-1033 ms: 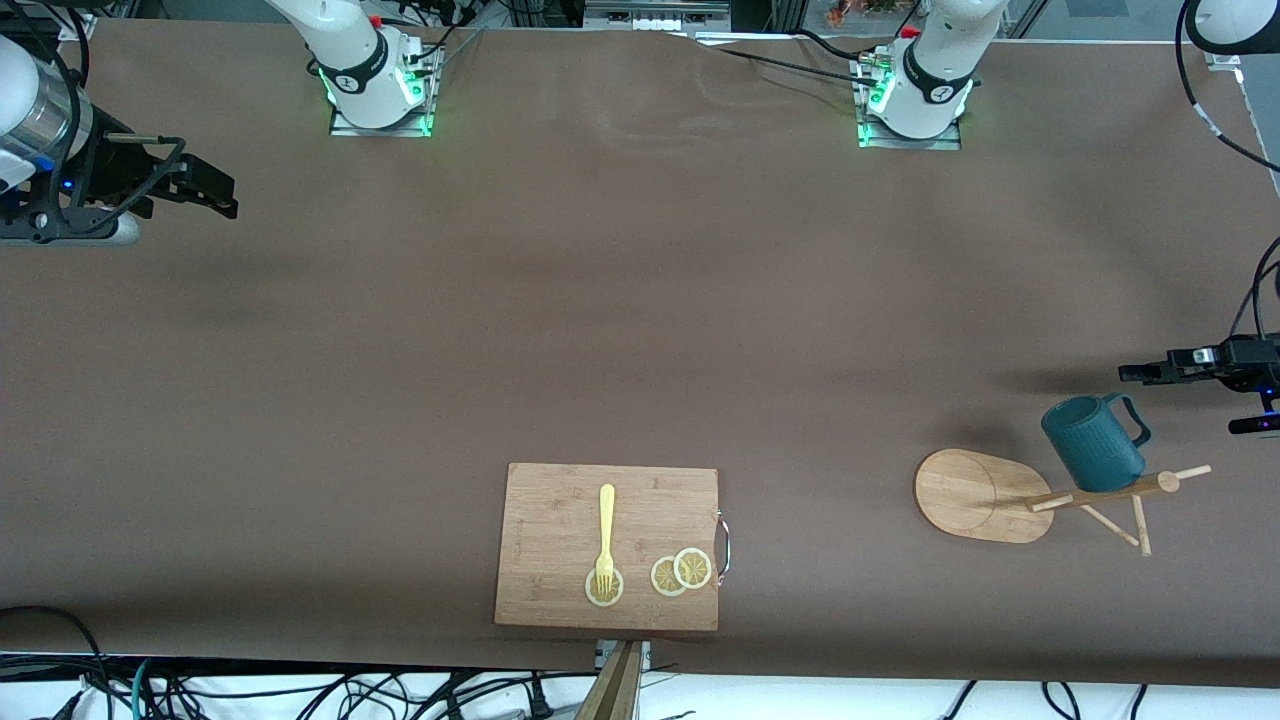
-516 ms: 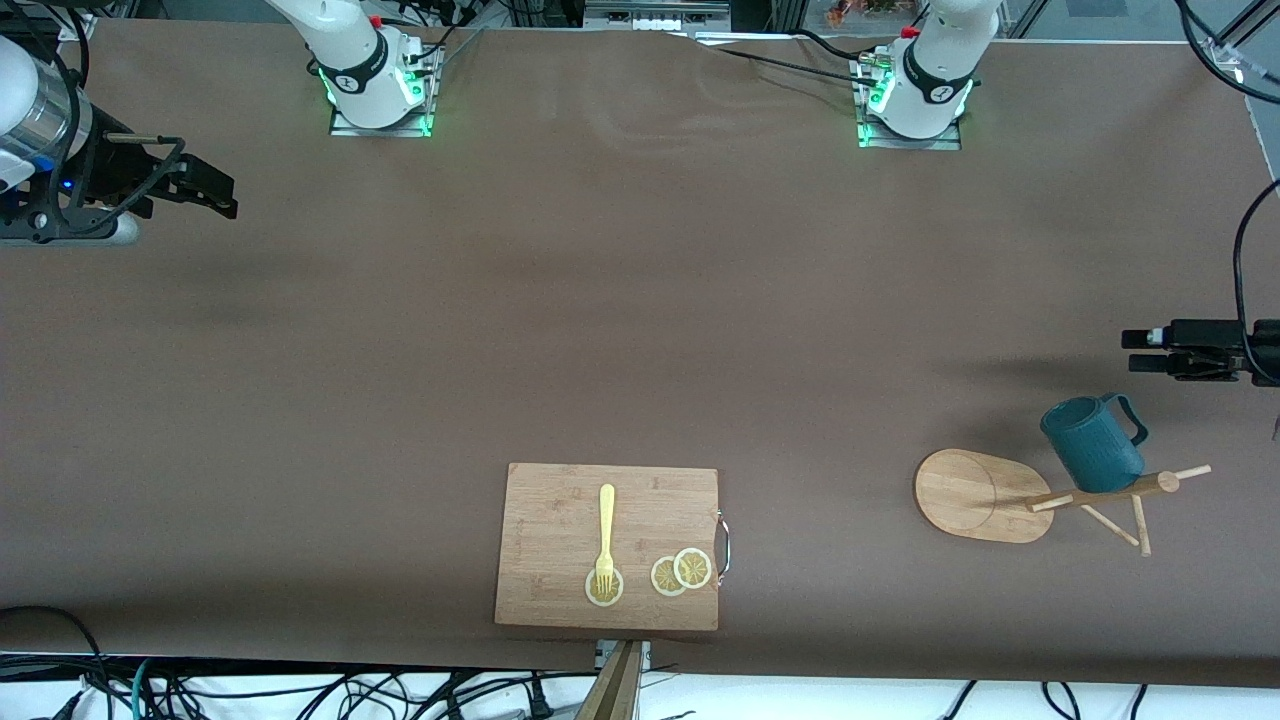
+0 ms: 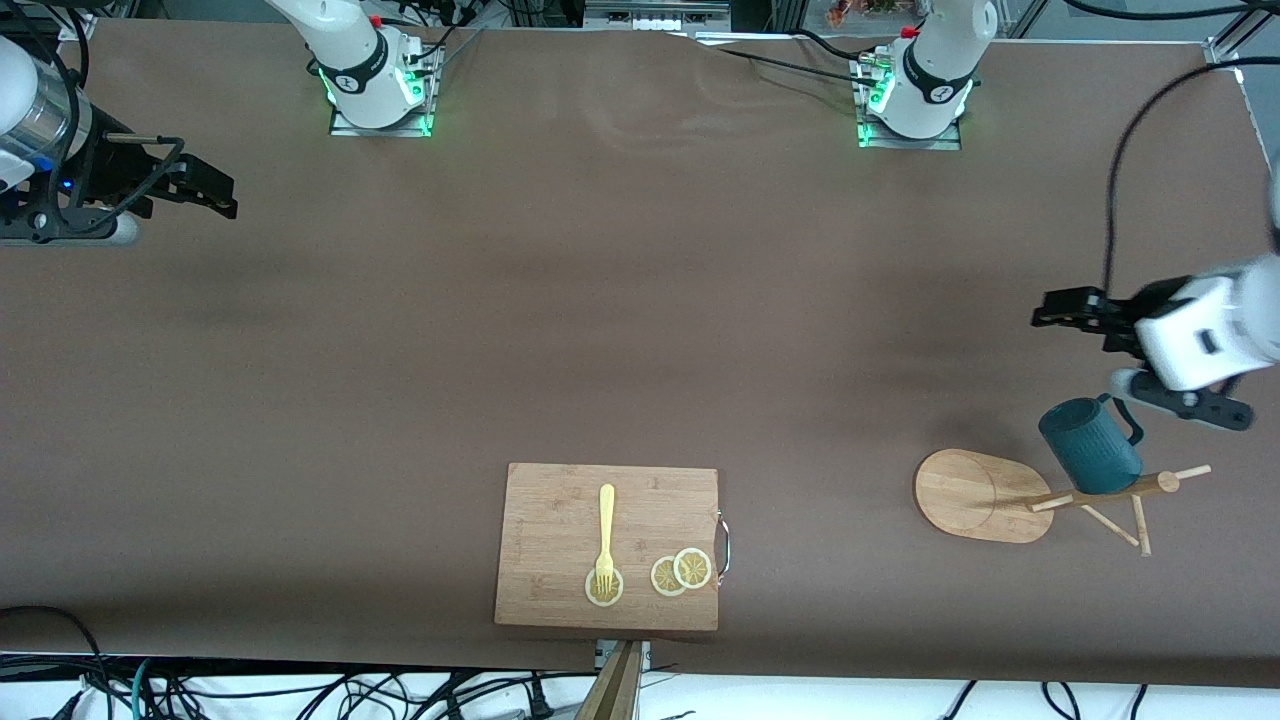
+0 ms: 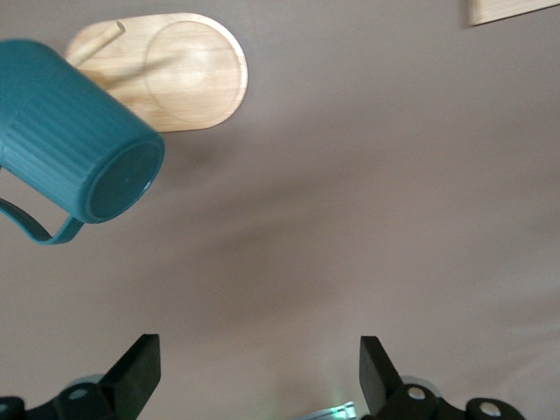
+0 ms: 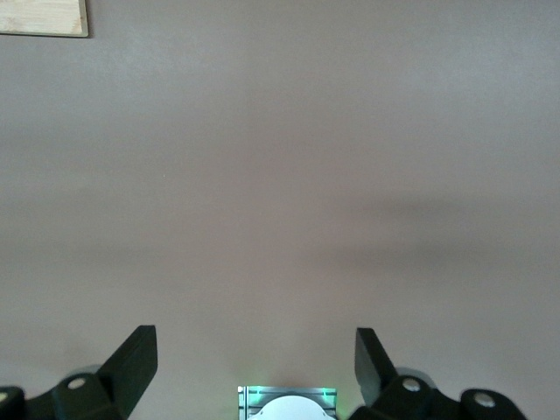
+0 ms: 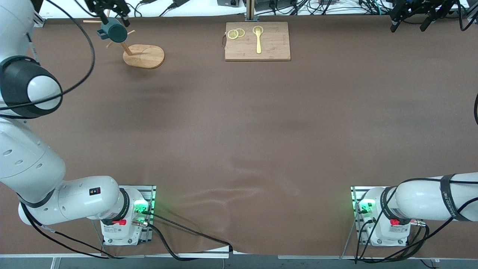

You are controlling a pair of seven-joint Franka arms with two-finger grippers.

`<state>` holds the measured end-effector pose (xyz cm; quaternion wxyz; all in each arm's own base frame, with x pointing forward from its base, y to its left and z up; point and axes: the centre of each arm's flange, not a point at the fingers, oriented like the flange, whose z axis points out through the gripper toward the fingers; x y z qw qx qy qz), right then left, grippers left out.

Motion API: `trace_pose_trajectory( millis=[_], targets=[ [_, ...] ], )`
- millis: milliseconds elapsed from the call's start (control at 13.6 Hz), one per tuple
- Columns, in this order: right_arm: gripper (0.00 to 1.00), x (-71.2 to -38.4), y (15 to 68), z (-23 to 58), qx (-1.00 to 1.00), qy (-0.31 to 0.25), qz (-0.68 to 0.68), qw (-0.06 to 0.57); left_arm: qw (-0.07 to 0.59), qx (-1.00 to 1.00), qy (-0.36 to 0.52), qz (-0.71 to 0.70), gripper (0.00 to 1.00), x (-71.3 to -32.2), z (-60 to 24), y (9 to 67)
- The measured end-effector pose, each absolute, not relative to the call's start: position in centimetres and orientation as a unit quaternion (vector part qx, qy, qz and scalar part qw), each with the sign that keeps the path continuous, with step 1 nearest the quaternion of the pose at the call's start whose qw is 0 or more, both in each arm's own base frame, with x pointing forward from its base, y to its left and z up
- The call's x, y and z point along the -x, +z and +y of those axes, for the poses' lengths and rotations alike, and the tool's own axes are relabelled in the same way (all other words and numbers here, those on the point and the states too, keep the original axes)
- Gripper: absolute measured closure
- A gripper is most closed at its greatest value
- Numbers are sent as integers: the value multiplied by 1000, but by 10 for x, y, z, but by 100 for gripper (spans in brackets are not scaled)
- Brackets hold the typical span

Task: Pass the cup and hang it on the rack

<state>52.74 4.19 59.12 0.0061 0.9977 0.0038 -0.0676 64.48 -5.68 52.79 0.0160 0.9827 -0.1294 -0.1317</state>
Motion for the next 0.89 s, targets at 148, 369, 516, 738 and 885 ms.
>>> trace_pose_trajectory(
  millis=[148, 369, 516, 738, 885],
  targets=[
    [0, -527, 591, 42, -998, -68, 4, 6, -32, -982, -126, -140, 0, -639, -106, 531],
    [0, -527, 591, 42, -998, -68, 4, 6, -104, -977, -105, -151, 0, -633, -149, 535],
    [0, -527, 591, 42, -998, -68, 4, 6, -112, -988, -78, -79, 0, -639, -135, 549],
    [0, -527, 591, 42, -998, -67, 4, 6, -93, -995, -29, -6, 0, -660, -89, 560],
    [0, -527, 591, 42, -998, -68, 4, 6, -40, -999, -19, 19, 0, -666, -79, 557]
  ],
)
